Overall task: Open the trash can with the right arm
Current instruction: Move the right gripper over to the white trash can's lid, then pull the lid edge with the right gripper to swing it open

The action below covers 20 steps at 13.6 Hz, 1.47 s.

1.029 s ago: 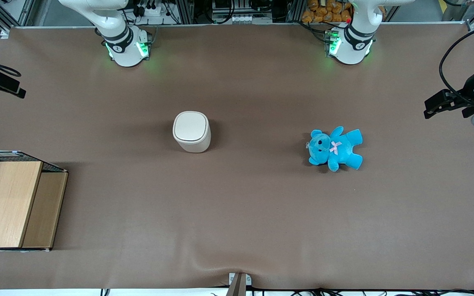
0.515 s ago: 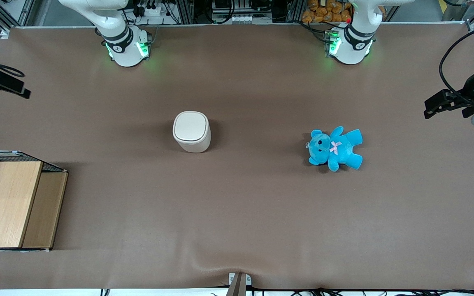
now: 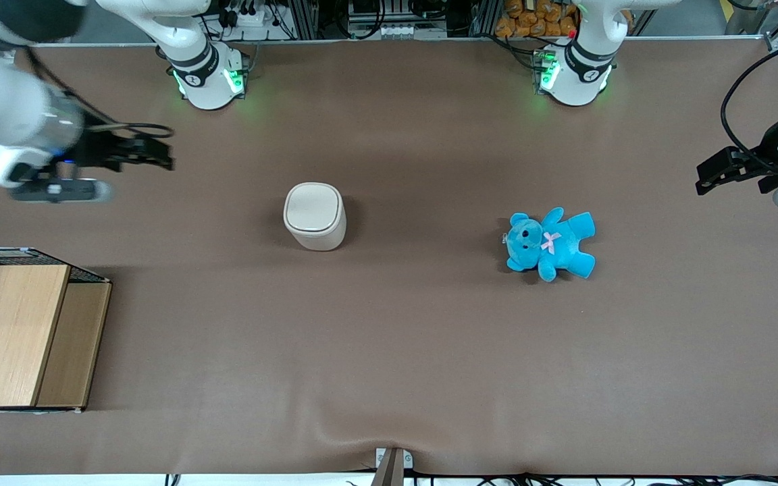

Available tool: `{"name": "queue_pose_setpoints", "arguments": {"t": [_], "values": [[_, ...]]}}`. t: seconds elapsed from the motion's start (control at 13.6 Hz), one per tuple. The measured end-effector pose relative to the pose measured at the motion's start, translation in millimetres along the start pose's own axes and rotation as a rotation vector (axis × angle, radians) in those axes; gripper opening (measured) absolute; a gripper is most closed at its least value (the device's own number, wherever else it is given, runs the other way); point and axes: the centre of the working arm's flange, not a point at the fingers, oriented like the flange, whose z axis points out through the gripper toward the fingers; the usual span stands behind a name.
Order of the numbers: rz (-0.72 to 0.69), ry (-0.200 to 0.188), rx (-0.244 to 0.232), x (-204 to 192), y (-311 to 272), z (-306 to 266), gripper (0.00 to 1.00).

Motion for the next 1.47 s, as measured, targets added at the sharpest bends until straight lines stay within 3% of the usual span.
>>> {"name": "queue_pose_setpoints", "arguments": {"t": [0.07,0.51,0.66,0.96,1.47], "values": [[0.008,-0.014,-0.009,-2,-18,11,0.95],[0.029,-0.081,-0.053,-8,-83,94,0.24],[0.045,-0.1,-0.061,-6,-99,118,0.07],[0.058,-0.079,-0.032,13,-125,158,0.05],[0.062,-0.117,0.011,53,-138,246,0.05]]}}
